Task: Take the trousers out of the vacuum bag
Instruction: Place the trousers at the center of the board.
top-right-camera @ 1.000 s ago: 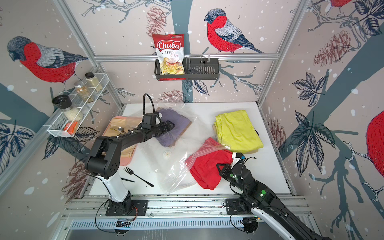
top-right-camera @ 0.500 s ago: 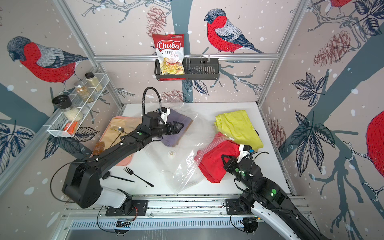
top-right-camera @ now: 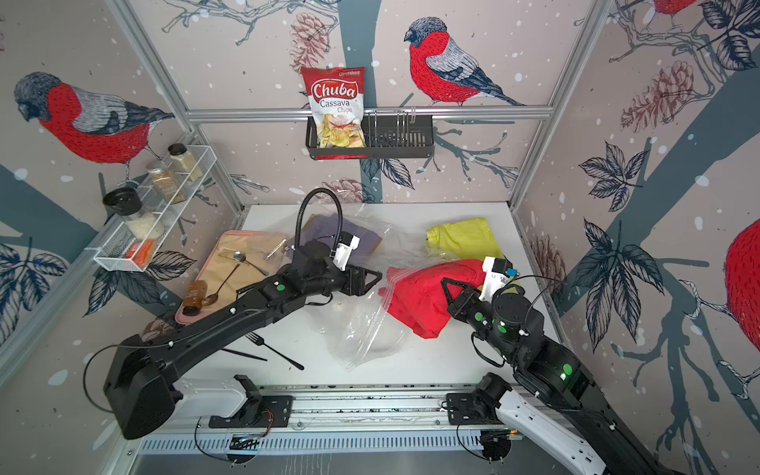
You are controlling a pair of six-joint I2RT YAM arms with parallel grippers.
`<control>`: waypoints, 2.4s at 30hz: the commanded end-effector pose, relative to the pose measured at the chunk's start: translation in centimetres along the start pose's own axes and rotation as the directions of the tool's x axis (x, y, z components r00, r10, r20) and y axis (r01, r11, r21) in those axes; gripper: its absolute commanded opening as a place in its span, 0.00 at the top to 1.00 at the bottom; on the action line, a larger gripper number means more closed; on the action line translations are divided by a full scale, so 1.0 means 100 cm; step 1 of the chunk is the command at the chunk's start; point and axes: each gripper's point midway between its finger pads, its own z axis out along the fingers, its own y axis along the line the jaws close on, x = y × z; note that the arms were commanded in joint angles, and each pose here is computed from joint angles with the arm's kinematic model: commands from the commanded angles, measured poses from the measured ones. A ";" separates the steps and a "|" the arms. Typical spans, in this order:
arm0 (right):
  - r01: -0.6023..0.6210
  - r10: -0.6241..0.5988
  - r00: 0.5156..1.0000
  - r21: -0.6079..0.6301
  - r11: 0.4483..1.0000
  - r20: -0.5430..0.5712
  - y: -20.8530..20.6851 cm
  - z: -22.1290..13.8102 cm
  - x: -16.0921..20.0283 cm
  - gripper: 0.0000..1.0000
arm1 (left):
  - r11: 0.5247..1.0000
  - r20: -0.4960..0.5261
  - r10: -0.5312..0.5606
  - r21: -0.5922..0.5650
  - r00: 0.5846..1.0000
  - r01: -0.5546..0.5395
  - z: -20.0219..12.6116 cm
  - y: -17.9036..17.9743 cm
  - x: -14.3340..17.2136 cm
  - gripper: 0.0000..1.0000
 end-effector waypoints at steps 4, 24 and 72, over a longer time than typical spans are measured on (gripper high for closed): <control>0.072 -0.048 0.980 -0.120 0.990 0.192 0.057 -0.013 -0.061 1.00 | 0.995 -0.014 0.061 0.078 0.998 -0.060 -0.022 -0.029 0.017 0.30; 0.195 -0.148 0.913 -0.090 0.977 0.381 0.107 -0.039 -0.132 1.00 | 0.959 -0.084 0.108 0.272 0.991 -0.082 0.002 -0.086 0.039 0.33; 0.193 -0.113 0.947 -0.253 0.948 0.301 -0.009 0.100 -0.253 1.00 | 0.998 -0.301 -0.047 0.033 0.952 0.060 0.045 -0.002 0.127 0.36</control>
